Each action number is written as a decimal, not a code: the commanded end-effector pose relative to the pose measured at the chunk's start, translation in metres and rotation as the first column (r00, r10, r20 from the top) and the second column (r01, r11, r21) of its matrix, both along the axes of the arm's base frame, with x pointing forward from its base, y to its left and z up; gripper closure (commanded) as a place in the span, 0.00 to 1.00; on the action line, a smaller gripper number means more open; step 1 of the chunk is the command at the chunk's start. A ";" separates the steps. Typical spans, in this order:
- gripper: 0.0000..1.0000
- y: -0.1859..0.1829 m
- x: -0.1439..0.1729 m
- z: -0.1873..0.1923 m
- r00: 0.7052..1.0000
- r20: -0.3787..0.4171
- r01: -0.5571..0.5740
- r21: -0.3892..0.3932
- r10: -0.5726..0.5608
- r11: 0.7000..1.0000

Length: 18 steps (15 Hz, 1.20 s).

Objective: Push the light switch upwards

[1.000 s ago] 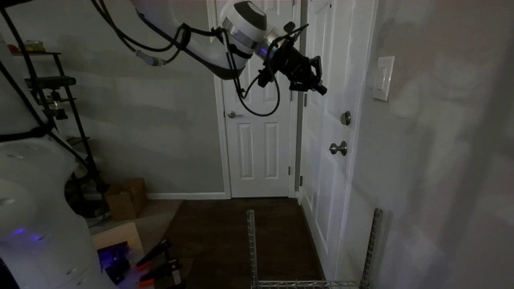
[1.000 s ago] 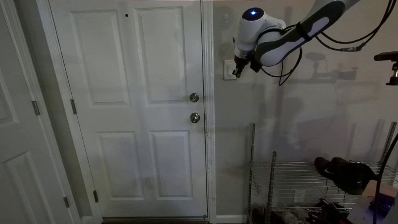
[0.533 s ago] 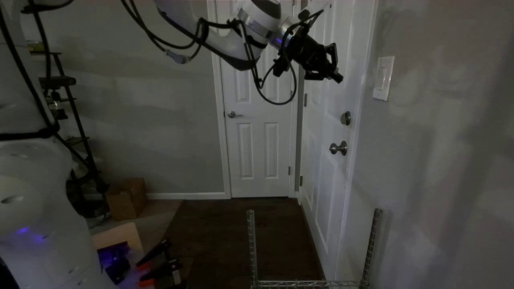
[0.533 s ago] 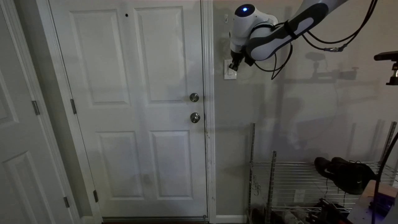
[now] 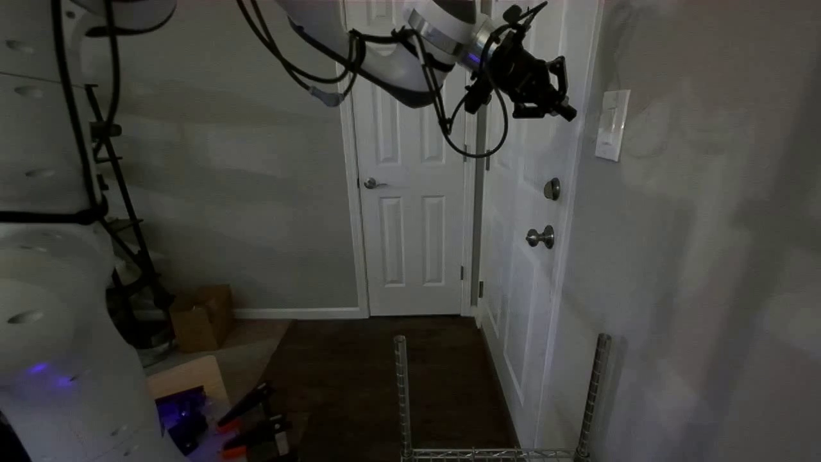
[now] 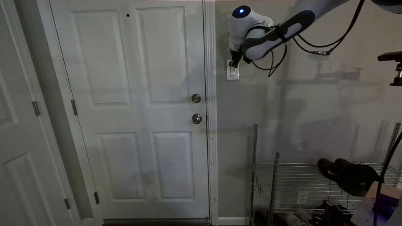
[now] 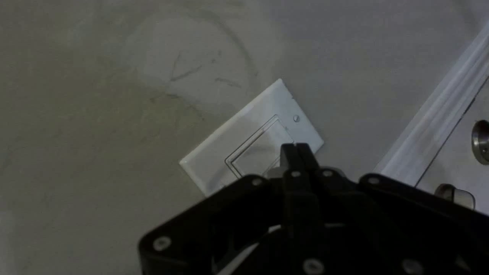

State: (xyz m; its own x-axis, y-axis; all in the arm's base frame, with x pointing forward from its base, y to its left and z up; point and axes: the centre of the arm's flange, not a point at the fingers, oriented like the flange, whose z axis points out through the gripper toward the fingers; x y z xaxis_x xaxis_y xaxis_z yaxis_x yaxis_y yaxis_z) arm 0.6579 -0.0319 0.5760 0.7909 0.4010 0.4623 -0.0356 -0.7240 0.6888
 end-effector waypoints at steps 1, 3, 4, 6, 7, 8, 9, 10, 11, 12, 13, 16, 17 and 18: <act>0.98 -0.013 0.027 0.009 1.000 -0.022 -0.003 -0.019 0.003 1.000; 0.98 -0.018 0.037 0.009 1.000 -0.025 -0.005 -0.020 0.004 1.000; 0.98 -0.020 0.042 0.010 1.000 -0.027 -0.007 -0.021 0.007 1.000; 0.98 -0.021 0.050 0.011 1.000 -0.029 -0.011 -0.018 0.010 1.000; 0.98 -0.022 0.053 0.010 0.999 -0.032 -0.013 -0.017 0.012 1.000; 0.98 -0.023 0.055 0.009 0.999 -0.033 -0.012 -0.018 0.011 1.000; 0.98 -0.025 0.058 0.009 0.999 -0.035 -0.011 -0.014 0.010 1.000; 0.98 -0.026 0.060 0.008 0.999 -0.035 -0.009 -0.011 0.009 1.000; 0.98 -0.028 0.063 0.007 0.999 -0.037 -0.006 -0.009 0.006 1.000; 0.98 -0.030 0.065 0.006 0.999 -0.037 -0.002 -0.007 0.002 1.000; 0.98 -0.034 0.067 0.005 0.999 -0.041 0.005 -0.007 -0.005 1.000; 0.98 -0.038 0.069 0.006 0.999 -0.039 0.028 -0.011 -0.028 1.000; 0.98 -0.039 0.068 0.007 0.999 -0.039 0.034 -0.012 -0.034 0.999; 0.98 -0.040 0.067 0.007 0.998 -0.039 0.038 -0.012 -0.039 0.999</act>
